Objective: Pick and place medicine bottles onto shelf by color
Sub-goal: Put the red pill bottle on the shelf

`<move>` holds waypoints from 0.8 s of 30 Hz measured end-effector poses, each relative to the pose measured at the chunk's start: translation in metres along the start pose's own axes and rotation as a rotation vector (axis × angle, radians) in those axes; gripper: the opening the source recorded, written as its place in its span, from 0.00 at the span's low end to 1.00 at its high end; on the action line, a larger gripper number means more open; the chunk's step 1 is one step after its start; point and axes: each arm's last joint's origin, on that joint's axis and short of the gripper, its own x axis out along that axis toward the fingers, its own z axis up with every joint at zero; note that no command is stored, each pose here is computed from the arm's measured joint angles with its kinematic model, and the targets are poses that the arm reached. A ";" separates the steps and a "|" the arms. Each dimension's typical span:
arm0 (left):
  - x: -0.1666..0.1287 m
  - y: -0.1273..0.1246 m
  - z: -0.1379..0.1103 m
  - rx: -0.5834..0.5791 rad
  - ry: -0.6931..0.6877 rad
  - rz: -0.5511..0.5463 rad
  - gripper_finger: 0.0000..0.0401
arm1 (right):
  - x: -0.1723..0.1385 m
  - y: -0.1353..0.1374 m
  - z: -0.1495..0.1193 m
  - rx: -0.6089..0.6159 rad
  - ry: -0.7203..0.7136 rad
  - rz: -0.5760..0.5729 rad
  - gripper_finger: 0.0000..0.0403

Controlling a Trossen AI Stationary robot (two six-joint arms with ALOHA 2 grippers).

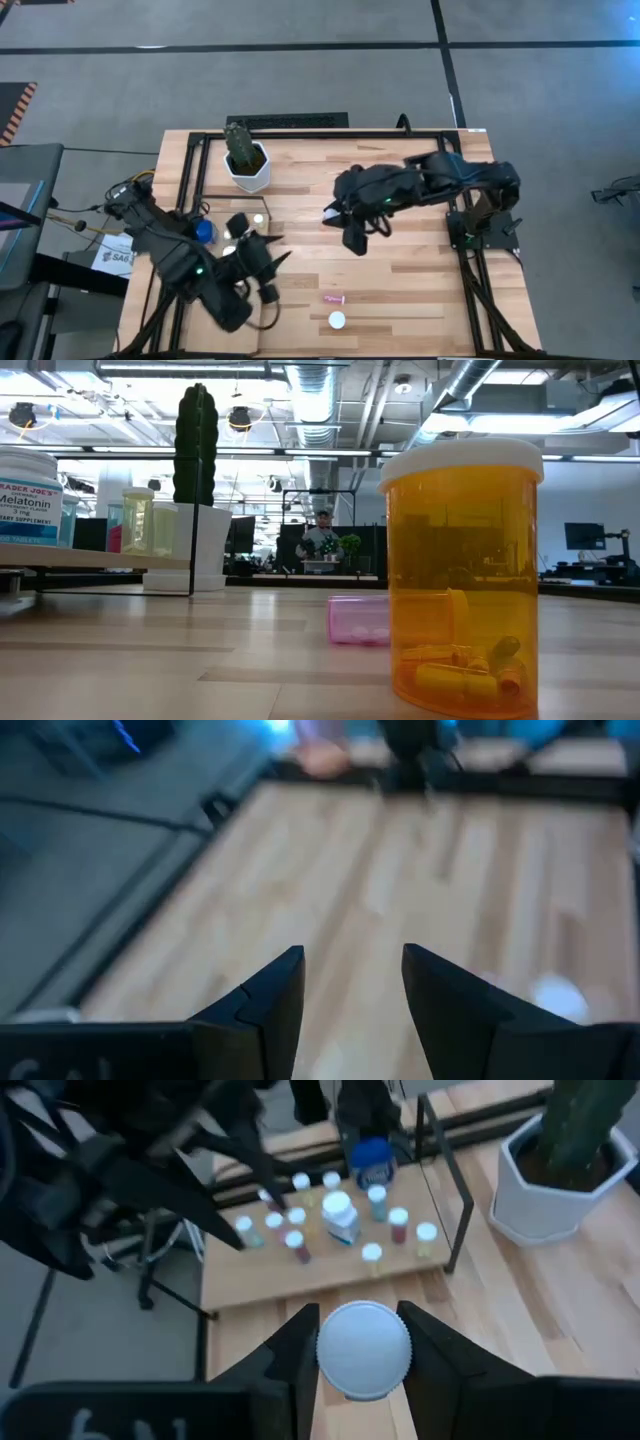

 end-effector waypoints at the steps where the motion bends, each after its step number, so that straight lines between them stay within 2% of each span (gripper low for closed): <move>1: 0.004 0.001 0.004 -0.007 -0.033 0.023 0.39 | -0.006 0.000 0.001 0.006 -0.016 0.007 0.33; 5: 0.022 0.005 0.023 -0.037 -0.098 0.054 0.39 | -0.021 -0.002 0.002 0.007 -0.038 0.018 0.34; 9: 0.040 0.010 0.042 -0.048 -0.126 0.035 0.39 | -0.036 -0.009 -0.007 -0.011 0.038 -0.012 0.35; 13: 0.056 0.014 0.060 -0.017 -0.121 -0.112 0.39 | -0.051 -0.018 -0.019 -0.024 0.150 -0.066 0.35; 15: 0.069 0.017 0.070 -0.007 -0.137 -0.206 0.39 | -0.055 -0.019 -0.019 -0.025 0.140 -0.067 0.34; 17: 0.084 0.017 0.080 0.003 -0.184 -0.247 0.39 | -0.059 -0.019 -0.019 -0.028 0.130 -0.072 0.34; 24: 0.135 0.025 0.099 -0.039 -0.281 -0.191 0.39 | -0.082 -0.021 -0.023 -0.087 0.123 -0.040 0.34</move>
